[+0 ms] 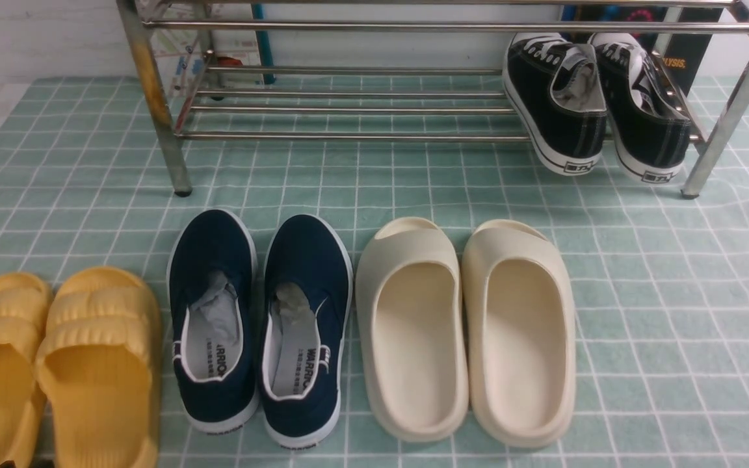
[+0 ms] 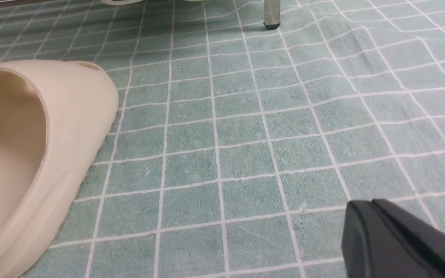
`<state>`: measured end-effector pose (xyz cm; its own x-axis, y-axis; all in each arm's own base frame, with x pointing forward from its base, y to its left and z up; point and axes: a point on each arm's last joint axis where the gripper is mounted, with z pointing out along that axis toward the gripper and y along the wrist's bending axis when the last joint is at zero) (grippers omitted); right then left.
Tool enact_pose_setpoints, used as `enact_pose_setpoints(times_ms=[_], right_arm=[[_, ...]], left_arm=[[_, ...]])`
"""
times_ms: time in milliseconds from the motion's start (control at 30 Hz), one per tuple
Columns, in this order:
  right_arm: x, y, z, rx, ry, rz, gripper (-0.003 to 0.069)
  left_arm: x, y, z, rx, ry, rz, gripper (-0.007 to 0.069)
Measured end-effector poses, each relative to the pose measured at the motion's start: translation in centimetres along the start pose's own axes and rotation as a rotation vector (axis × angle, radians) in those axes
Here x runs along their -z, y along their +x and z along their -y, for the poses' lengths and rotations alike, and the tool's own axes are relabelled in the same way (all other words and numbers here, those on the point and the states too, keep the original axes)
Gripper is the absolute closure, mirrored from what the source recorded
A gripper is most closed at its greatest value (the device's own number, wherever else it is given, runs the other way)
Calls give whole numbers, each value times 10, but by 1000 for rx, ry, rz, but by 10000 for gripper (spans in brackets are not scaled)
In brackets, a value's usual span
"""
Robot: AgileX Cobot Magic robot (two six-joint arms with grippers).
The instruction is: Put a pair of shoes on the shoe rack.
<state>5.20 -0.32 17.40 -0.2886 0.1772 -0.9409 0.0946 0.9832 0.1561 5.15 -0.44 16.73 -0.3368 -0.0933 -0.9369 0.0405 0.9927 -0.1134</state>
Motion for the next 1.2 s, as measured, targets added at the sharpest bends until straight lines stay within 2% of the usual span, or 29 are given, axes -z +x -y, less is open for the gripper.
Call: enact_pose_setpoints(times_ms=[1200], right_arm=[[0, 0, 0, -2, 0, 0, 619]], left_arm=[[0, 0, 0, 0, 0, 0, 386]])
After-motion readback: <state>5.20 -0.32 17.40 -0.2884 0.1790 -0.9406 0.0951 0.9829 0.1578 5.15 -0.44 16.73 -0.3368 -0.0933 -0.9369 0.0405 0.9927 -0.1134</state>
